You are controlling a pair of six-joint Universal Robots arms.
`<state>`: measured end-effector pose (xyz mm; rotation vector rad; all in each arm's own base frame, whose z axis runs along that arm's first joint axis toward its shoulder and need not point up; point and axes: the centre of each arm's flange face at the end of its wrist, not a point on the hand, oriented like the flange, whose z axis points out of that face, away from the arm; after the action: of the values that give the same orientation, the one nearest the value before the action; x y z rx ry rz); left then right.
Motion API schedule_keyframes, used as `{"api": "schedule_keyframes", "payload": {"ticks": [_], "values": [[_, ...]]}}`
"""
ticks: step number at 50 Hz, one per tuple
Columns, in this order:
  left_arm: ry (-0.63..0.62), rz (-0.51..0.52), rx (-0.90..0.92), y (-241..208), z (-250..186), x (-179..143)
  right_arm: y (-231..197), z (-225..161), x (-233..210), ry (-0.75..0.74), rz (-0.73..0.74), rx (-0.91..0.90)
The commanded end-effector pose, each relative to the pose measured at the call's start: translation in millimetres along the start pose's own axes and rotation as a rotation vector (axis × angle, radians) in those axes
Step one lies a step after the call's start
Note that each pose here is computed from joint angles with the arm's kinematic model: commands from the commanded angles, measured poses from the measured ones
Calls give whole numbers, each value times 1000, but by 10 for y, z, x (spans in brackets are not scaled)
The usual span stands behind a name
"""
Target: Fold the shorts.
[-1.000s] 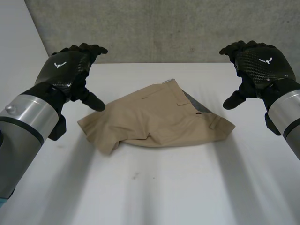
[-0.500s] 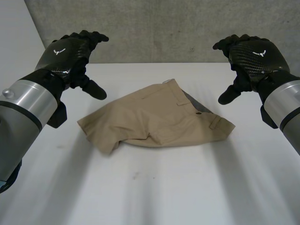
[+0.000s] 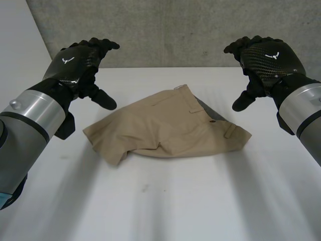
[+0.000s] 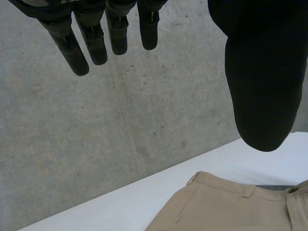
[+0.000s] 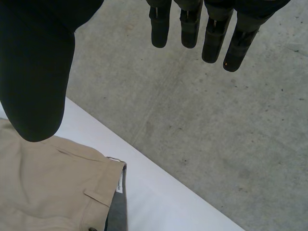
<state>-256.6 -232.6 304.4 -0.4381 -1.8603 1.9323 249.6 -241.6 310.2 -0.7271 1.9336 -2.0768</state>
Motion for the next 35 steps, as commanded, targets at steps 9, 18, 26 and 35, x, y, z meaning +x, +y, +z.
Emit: {"api": "schedule_keyframes", "payload": {"ticks": [9, 18, 26, 35], "values": [[9, -6, 6, 120, 45, -9, 178, 96, -76, -29, -38, -49], [9, -6, 6, 124, 44, -10, 159, 88, -70, -25, -40, -44], [9, -6, 3, 130, 45, -10, 139, 83, -66, -24, -42, -38], [7, -8, -3, 132, 36, -11, 137, 89, -65, -23, -43, -35]]}}
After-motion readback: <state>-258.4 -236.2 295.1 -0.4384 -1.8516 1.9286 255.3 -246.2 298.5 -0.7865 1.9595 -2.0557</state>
